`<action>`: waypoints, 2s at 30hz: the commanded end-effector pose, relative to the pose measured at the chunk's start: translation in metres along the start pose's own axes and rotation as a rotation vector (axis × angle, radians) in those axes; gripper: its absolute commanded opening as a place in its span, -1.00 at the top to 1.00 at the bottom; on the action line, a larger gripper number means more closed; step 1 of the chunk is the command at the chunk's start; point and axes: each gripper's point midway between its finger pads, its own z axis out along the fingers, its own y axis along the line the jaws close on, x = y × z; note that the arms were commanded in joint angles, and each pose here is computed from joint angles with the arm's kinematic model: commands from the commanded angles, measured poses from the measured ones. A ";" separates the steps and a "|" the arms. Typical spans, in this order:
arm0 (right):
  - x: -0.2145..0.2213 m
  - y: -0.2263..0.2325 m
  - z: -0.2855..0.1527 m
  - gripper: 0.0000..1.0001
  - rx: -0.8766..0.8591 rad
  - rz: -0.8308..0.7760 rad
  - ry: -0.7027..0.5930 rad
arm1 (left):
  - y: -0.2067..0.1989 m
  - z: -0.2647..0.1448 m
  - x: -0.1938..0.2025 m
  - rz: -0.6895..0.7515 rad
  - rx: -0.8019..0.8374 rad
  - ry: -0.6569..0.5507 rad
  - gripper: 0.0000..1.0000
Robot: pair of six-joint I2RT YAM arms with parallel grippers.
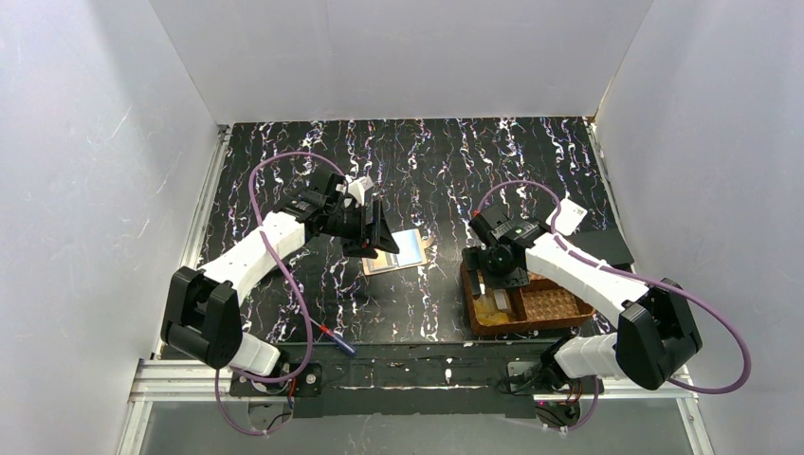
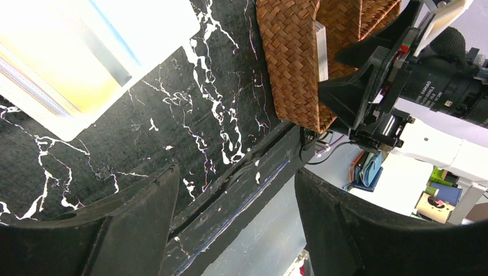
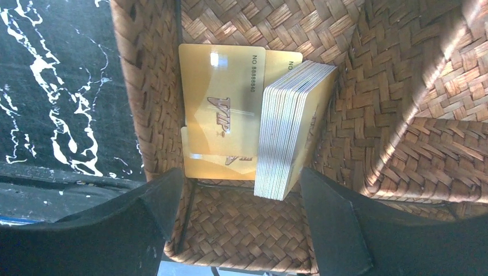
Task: Put the credit cards into the card holder
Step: Pick up the credit card from the storage box.
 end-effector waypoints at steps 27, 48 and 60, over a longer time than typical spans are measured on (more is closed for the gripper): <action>-0.018 -0.031 -0.015 -0.25 0.214 -0.019 -0.062 | -0.012 -0.012 0.006 0.039 0.030 -0.016 -0.45; -0.022 -0.024 -0.016 0.16 0.450 -0.149 -0.086 | -0.008 -0.015 0.016 0.071 0.032 -0.008 -0.46; -0.012 -0.007 -0.006 0.09 0.445 -0.181 -0.074 | -0.006 -0.016 0.020 0.080 0.031 -0.012 -0.46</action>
